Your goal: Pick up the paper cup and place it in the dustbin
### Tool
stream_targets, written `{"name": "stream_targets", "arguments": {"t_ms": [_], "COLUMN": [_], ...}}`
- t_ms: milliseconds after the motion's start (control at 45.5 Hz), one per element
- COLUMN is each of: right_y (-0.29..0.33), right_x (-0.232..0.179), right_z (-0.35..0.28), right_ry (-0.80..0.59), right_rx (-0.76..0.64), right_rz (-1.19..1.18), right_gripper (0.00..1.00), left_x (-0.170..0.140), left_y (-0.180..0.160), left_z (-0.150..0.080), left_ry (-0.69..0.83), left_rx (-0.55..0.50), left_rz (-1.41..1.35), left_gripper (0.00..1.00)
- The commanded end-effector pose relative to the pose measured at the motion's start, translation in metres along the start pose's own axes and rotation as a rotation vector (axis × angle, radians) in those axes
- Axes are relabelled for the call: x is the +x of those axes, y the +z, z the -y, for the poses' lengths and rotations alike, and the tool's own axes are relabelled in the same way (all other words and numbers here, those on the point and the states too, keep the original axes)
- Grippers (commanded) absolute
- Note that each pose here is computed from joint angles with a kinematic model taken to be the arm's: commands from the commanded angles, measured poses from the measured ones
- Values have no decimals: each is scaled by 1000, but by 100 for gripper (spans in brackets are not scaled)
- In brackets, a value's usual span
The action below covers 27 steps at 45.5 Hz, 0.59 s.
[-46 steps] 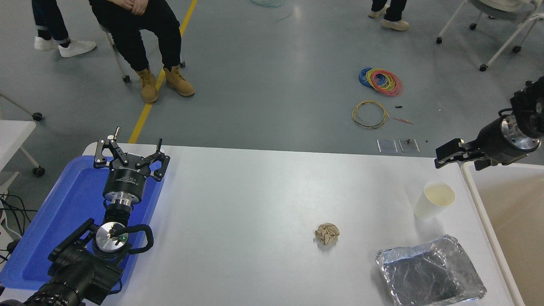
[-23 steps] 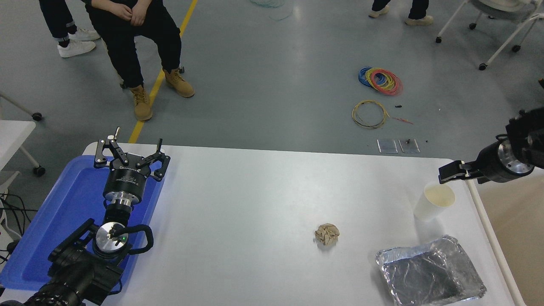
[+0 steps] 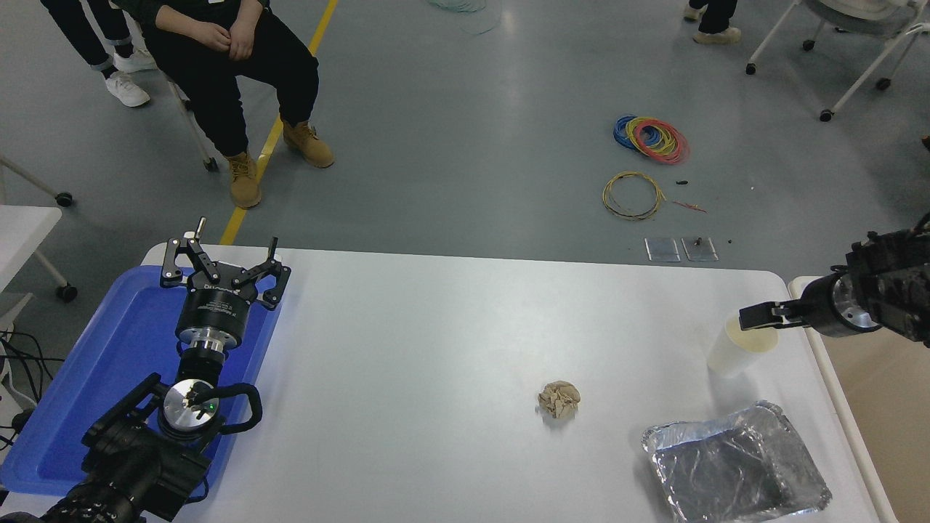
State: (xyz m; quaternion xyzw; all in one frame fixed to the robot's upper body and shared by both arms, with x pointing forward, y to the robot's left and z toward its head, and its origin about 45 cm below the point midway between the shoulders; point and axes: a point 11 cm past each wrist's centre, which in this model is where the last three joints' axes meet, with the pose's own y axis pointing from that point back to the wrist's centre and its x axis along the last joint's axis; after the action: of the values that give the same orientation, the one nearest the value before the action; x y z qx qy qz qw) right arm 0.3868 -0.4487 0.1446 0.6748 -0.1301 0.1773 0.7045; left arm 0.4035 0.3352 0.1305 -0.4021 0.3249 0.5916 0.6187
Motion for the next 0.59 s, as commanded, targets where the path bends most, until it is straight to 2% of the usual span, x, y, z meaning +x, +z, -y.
{"name": "stream_targets", "arguments": {"t_ms": [0,176,308,374,571], "right_y": [4,7,7,6,4], "right_x": [-11,-14,-15,-16,-17], "right_z": [11,13,14,15,17], "right_ry": [25,34,42,41,46], "right_rx": [-4,-9,-6,-3,9], "right_rz": [-2,1,3,4,19], "right_gripper": [94,85,67,61,60], "left_x": [0,0,0,0,0], "left_y": [-1,-1,0,0,-1], "left_z": [0,0,0,0,0], "left_ry": [0,0,0,0,0], "left_rx": [-1,-1,0,-1,1], "left_rz": [-1,-1,0,0,-1], "left_gripper": [100,100,100,100,100]}}
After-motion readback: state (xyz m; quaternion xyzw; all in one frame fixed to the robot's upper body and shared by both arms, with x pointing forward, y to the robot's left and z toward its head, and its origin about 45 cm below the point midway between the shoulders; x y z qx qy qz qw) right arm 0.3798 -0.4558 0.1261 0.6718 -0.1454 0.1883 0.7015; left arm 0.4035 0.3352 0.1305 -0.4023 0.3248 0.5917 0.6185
